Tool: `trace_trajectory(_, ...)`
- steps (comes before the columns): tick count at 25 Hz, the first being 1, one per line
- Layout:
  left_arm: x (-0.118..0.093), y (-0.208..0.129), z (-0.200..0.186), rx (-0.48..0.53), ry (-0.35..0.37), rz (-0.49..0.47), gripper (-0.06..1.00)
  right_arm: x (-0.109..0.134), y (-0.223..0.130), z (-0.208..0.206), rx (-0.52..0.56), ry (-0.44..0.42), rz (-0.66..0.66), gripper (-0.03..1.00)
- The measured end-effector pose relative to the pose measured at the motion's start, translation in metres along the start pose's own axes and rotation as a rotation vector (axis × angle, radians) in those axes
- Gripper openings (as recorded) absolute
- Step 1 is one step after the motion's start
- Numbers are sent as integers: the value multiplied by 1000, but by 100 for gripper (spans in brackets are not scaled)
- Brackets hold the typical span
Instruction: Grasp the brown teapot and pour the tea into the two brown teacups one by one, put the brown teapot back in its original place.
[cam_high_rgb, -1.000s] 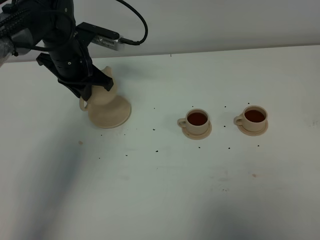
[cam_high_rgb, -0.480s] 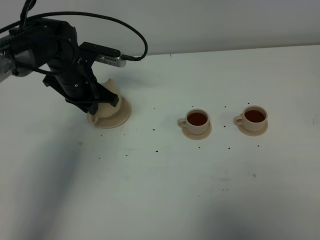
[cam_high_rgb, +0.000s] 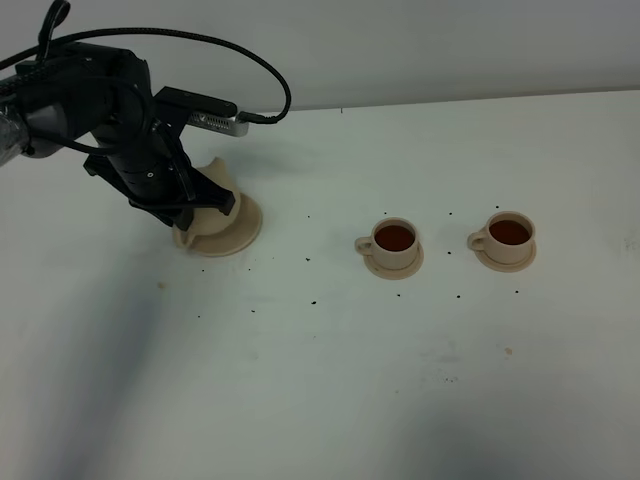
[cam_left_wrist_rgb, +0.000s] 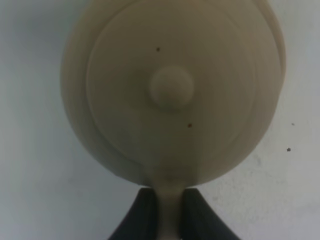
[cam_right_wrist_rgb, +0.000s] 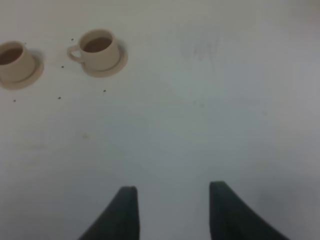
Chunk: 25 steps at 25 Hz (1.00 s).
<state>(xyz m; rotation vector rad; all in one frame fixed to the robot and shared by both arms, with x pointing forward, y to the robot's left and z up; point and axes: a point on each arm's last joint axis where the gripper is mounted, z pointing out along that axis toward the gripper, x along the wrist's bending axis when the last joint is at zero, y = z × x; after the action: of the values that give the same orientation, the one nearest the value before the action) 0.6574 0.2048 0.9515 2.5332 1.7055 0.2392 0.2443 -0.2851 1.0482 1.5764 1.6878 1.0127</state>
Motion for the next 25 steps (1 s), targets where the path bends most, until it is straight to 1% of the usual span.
trace_trajectory(4,-1,0,1,-3,-6,4,13,0,0,0,0,0,0,34)
trace_trajectory(10,-5,1,14,9,-44,9,13,0,0,0,0,0,0,34)
trace_trajectory(25,-5,0,17,22,-46,10,13,0,0,0,0,1,1,34)
